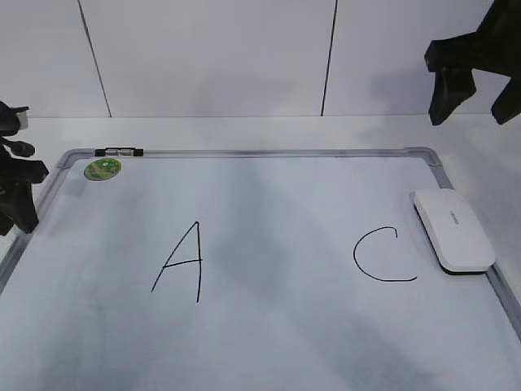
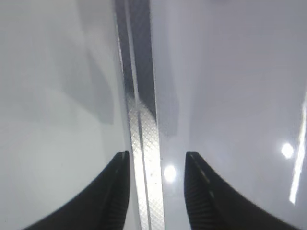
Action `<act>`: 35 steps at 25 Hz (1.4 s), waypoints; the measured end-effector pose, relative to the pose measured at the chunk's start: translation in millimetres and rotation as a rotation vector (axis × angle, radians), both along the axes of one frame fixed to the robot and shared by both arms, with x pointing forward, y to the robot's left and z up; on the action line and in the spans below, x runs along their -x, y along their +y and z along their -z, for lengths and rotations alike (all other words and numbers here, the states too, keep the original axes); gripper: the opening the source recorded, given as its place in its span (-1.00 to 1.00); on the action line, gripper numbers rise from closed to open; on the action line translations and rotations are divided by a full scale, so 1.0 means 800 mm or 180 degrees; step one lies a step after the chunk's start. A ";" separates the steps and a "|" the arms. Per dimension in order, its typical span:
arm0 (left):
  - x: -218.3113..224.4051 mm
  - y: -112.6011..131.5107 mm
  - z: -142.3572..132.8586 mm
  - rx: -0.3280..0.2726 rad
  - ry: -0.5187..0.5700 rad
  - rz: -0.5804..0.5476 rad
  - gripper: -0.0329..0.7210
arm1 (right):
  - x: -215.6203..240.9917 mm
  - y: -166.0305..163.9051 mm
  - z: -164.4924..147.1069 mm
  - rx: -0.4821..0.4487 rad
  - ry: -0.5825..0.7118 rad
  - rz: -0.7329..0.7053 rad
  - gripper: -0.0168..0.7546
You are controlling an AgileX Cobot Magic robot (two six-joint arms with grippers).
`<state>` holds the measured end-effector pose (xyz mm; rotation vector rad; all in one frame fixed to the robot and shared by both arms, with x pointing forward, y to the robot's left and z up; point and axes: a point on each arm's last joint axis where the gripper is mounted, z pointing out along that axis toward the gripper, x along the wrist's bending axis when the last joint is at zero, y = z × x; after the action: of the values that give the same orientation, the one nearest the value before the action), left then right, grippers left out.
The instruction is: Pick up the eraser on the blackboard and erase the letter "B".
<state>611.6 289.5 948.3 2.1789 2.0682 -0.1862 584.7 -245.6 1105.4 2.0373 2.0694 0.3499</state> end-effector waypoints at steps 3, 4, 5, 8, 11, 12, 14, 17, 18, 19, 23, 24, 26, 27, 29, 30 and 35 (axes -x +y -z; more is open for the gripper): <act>-0.001 0.002 -0.009 -0.0051 0.0079 0.0017 -0.15 | 0.001 0.000 -0.002 -0.0021 -0.0004 0.0001 0.56; 0.000 0.003 -0.011 -0.0070 0.0126 0.0028 -0.15 | 0.003 0.000 -0.004 -0.0029 -0.0019 0.0001 0.56; 0.001 0.004 -0.012 -0.0098 0.0183 0.0041 -0.15 | 0.004 0.000 -0.006 -0.0033 -0.0030 0.0000 0.56; 0.004 0.006 -0.013 -0.0169 0.0283 0.0068 -0.15 | 0.011 0.000 -0.017 -0.0059 -0.0115 0.0000 0.56; 0.005 0.007 -0.013 -0.0195 0.0294 0.0045 -0.15 | 0.021 -0.001 -0.032 -0.0098 -0.0214 -0.0001 0.56; 0.005 0.007 -0.014 -0.0196 0.0290 0.0032 -0.16 | 0.025 -0.002 -0.037 -0.0110 -0.0252 -0.0001 0.56; 0.006 0.007 -0.021 -0.0197 0.0249 0.0025 -0.16 | 0.034 -0.003 -0.049 -0.0130 -0.0334 -0.0002 0.56; 0.010 0.007 -0.041 -0.0199 0.0116 0.0008 -0.16 | 0.052 -0.005 -0.071 -0.0193 -0.0488 -0.0007 0.56; 0.013 0.007 -0.050 -0.0199 0.0057 0.0007 -0.16 | 0.060 -0.005 -0.078 -0.0231 -0.0540 -0.0011 0.56; 0.015 0.007 -0.060 -0.0200 -0.0004 0.0006 -0.16 | 0.068 -0.005 -0.080 -0.0276 -0.0553 -0.0015 0.56; 0.029 0.006 -0.099 -0.0190 -0.0252 -0.0007 -0.16 | 0.108 -0.008 -0.086 -0.0376 -0.0574 -0.0026 0.56; 0.034 0.006 -0.111 -0.0191 -0.0330 -0.0008 -0.16 | 0.119 -0.010 -0.086 -0.0379 -0.0590 -0.0026 0.56; 0.044 0.006 -0.134 -0.0187 -0.0501 -0.0015 -0.16 | 0.141 -0.013 -0.089 -0.0386 -0.0635 -0.0029 0.56; 0.048 0.006 -0.143 -0.0187 -0.0568 -0.0017 -0.16 | 0.153 -0.015 -0.091 -0.0385 -0.0671 -0.0030 0.56; 0.060 0.006 -0.164 -0.0188 -0.0723 -0.0021 -0.17 | 0.176 -0.020 -0.096 -0.0366 -0.0765 -0.0029 0.56; 0.066 0.006 -0.175 -0.0189 -0.0807 -0.0024 -0.18 | 0.185 -0.023 -0.096 -0.0344 -0.0794 -0.0027 0.56; 0.105 0.005 -0.222 -0.0191 -0.1182 -0.0037 -0.19 | 0.230 -0.033 -0.106 -0.0282 -0.1042 -0.0017 0.56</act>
<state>527.3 293.5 1126.1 2.0428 1.8963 0.2656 400.4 -272.4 1190.3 1.8716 1.8891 0.7341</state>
